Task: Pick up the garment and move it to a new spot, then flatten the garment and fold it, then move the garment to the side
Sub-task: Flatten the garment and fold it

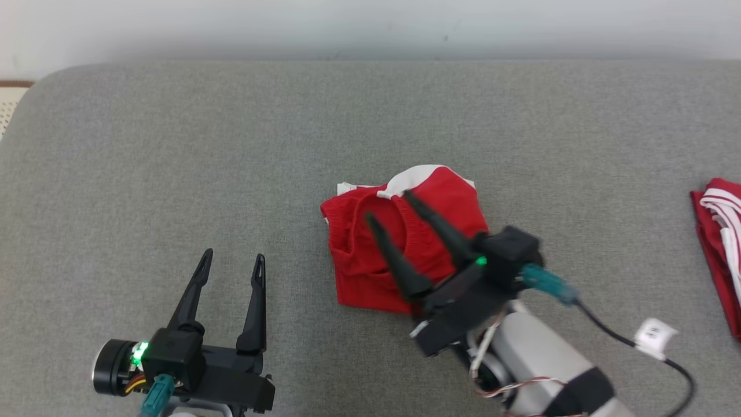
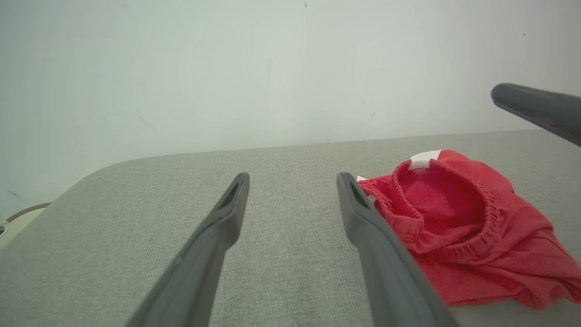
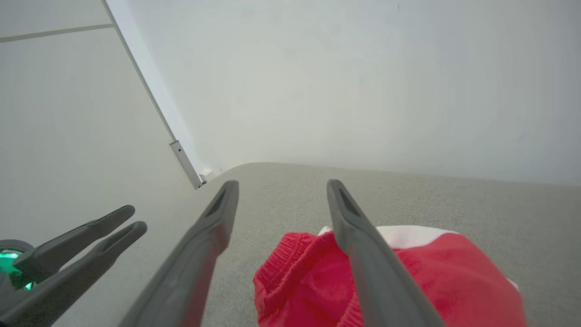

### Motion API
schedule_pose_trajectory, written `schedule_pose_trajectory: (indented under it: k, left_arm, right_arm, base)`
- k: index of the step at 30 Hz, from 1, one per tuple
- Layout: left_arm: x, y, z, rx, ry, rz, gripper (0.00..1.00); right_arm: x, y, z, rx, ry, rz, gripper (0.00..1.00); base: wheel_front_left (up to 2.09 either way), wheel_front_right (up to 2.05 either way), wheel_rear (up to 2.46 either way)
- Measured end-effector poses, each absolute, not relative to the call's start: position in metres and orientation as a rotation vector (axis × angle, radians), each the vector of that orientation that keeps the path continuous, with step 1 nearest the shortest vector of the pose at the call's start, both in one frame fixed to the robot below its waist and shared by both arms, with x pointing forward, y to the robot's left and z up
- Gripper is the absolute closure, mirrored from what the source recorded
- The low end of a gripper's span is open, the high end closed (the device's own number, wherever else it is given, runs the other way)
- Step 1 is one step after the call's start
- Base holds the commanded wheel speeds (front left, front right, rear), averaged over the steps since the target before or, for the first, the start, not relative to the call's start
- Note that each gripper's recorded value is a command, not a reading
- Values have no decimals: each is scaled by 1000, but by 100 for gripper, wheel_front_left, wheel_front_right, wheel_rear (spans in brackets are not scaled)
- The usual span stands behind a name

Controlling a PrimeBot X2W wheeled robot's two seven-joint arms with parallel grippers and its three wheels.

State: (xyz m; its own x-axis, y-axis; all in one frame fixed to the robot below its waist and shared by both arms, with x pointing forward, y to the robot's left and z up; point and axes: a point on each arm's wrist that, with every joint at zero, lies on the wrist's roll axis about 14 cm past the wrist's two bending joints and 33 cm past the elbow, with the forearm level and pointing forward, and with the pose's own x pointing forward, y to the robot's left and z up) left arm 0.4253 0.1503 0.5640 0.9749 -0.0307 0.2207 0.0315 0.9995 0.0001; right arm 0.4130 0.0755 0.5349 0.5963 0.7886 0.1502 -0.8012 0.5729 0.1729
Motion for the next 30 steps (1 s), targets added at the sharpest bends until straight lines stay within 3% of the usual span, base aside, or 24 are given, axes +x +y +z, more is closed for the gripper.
schedule_pose_trajectory:
  k: [8, 17, 30]
  left_arm:
    - [421, 153, 575, 13, -245, -29, 0]
    - [414, 155, 583, 29, -261, -32, 0]
    - [397, 159, 587, 32, -260, -24, 0]
  right_arm:
    - [430, 2, 560, 200, -170, 716, 0]
    - [422, -73, 561, 106, -173, 501, 0]
    - [381, -115, 544, 21, -86, 387, 0]
  base:
    - [0, 0, 0]
    - [0, 0, 0]
    - [0, 0, 0]
